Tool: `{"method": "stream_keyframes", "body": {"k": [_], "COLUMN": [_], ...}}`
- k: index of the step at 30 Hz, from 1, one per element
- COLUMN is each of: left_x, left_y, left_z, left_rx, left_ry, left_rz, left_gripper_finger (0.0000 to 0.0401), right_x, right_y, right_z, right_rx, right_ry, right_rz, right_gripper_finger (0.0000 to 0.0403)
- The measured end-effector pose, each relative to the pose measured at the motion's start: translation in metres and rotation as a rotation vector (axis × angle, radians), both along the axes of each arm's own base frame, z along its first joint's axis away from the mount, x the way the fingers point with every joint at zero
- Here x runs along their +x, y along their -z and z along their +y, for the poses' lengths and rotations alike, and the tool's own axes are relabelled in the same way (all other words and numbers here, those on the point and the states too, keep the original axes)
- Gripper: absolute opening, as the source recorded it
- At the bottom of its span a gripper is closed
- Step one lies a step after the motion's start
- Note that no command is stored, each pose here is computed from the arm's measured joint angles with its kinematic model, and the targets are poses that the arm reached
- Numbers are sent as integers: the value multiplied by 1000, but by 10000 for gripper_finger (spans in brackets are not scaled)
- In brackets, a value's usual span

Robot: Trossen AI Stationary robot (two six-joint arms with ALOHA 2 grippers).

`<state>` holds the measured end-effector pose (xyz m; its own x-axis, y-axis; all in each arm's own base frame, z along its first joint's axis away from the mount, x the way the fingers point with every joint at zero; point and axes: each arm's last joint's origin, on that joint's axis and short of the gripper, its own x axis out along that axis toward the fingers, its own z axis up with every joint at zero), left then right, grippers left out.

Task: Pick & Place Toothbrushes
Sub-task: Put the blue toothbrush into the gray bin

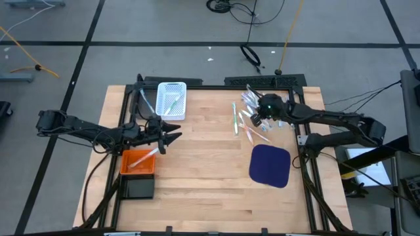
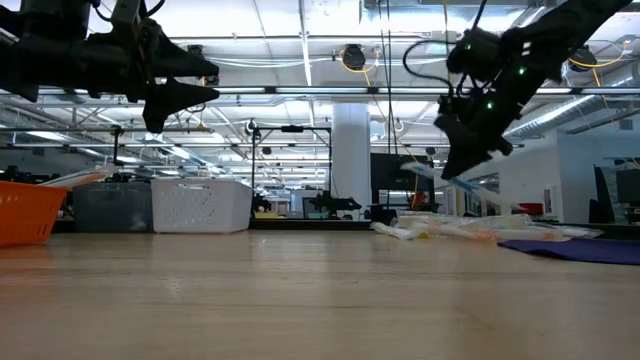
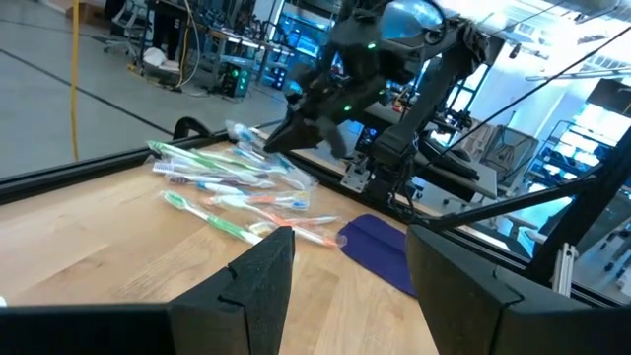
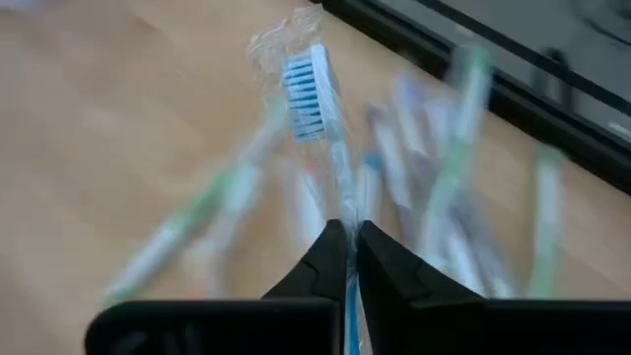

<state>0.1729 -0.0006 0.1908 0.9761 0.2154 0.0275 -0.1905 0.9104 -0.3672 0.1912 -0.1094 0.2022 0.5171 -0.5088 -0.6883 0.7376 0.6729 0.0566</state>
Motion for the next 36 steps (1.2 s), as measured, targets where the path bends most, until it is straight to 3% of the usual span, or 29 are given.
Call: {"method": "stream_keyframes", "body": {"k": [9, 17, 36], "left_x": [4, 22, 129], "left_y": [0, 4, -30], "left_z": [-1, -2, -8], "left_rx": [-4, 5, 271], "left_ry": [10, 23, 42], "left_rz": [-32, -34, -13], "left_gripper_finger": [200, 200, 200], "right_x": [31, 45, 61], "right_y": [-36, -53, -63], "right_z": [37, 65, 95], "right_rx": [-70, -127, -199], "right_ry": [-296, -445, -588], "right_rz": [-390, -571, -752], "right_gripper_finger": [3, 3, 3]}}
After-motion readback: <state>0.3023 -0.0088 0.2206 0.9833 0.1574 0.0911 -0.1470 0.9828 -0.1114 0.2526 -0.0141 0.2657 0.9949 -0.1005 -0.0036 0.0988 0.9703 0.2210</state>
